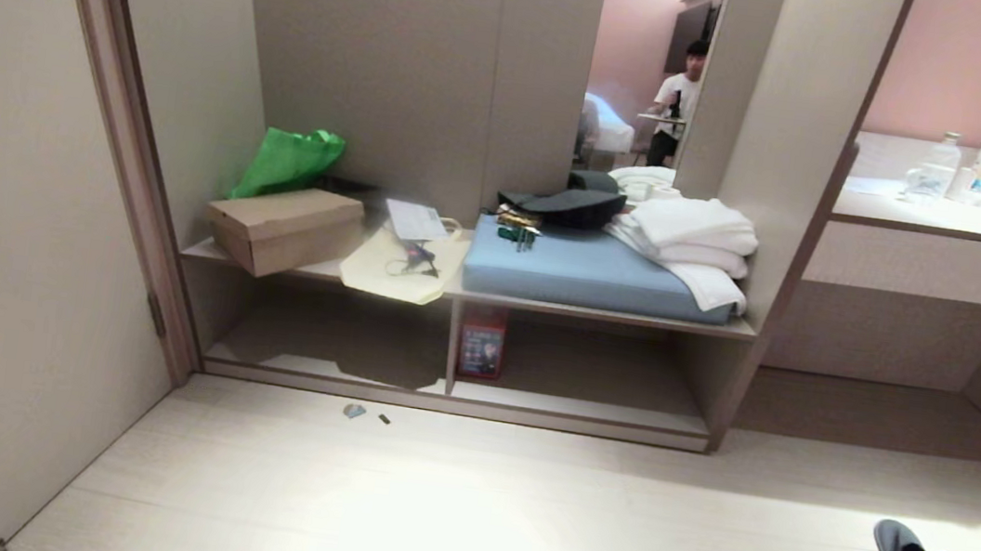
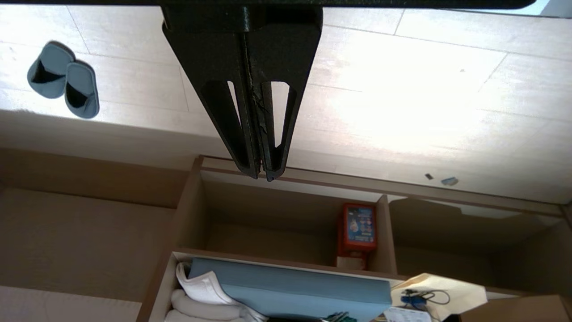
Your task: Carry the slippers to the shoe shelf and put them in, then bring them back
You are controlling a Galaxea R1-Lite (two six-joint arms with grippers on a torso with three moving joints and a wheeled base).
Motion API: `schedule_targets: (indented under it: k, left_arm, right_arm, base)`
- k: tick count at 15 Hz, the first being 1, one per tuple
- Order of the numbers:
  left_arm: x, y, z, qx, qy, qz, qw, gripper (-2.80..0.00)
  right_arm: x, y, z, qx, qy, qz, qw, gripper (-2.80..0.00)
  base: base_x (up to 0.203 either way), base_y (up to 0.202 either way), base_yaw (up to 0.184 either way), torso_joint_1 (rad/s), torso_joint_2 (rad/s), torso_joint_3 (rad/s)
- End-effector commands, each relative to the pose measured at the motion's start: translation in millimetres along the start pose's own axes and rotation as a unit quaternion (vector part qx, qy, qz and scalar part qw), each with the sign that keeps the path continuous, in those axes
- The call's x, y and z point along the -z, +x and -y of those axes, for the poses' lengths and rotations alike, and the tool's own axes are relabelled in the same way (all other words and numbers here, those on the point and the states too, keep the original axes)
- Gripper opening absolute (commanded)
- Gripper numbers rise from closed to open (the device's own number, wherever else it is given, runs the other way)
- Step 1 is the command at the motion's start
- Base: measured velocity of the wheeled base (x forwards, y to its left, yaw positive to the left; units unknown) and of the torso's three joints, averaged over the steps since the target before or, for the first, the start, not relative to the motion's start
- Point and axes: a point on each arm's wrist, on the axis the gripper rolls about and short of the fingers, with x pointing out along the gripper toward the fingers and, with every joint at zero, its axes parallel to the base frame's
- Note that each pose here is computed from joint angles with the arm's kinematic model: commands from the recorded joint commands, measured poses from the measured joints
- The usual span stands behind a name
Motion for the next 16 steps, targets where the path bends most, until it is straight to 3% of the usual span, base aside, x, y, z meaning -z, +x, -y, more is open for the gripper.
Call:
schedule_targets:
  k: [1,16]
  left_arm:
    - [0.0,0.1,0.0,0.000,0.000,0.000,1.0000,-2.80]
    - [0.0,0.1,0.0,0.000,0.000,0.000,1.0000,-2.80]
  right_arm:
    - [0.0,0.1,0.0,-0.001,0.000,-0.001,1.000,-2.80]
    - [-0.2,0.1,0.0,0.000,0.000,0.000,1.000,-2.80]
  base:
    - [-0.195,0.000,-0.001,0.002,0.01,-0.002]
    - [-0.196,0.000,0.001,0.001,0.00,0.002]
